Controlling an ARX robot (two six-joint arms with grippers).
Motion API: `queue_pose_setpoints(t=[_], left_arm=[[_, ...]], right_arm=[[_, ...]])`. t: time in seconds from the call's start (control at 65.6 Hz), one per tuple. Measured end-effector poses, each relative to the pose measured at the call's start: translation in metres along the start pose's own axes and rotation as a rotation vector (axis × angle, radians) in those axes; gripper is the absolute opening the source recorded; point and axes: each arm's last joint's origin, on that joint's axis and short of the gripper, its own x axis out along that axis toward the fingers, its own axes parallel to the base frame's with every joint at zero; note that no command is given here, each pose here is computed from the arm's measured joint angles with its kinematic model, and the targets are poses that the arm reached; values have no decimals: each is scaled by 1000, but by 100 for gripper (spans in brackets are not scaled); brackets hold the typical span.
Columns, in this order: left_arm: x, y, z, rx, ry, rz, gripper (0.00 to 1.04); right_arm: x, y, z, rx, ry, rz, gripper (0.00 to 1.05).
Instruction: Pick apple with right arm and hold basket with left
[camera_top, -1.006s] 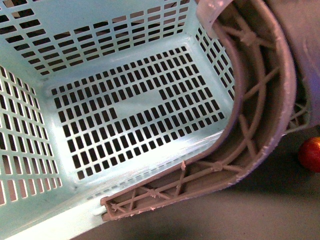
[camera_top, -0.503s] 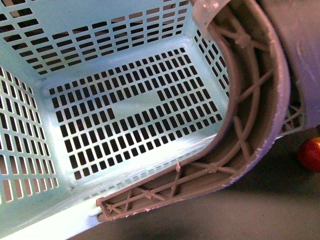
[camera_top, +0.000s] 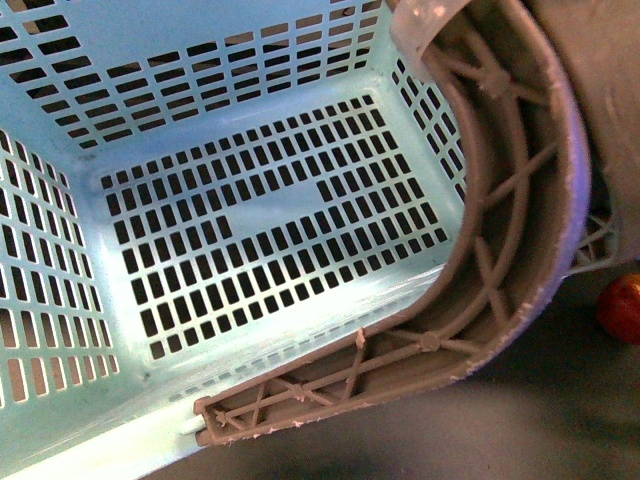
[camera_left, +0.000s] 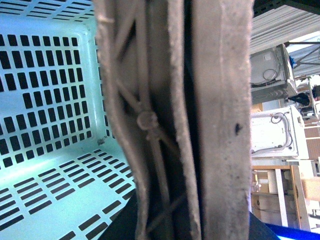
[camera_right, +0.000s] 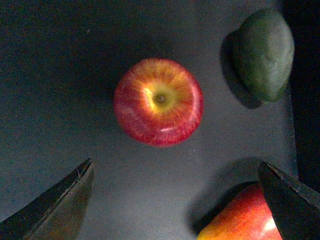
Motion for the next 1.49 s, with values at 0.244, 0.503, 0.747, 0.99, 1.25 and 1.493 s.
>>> queue_pose_setpoints(t=[0.244,0.503,0.747,0.99,1.25,1.493], left_arm=[[0,0,0,0,0,0,16],[0,0,0,0,0,0,16],[0,0,0,0,0,0,16],[0,0,0,0,0,0,16],[0,0,0,0,0,0,16],[0,0,0,0,0,0,16]], right_arm=[[40,15,5,-35,58,-18,96],[61,25,22,-51,51,-18,96],[79,25,29,-46,58,-57,96],[94,26,19,-35,106,-57,96],[101,25,10,16,140,-51,87],[95,24,6,27,125,-18,81]])
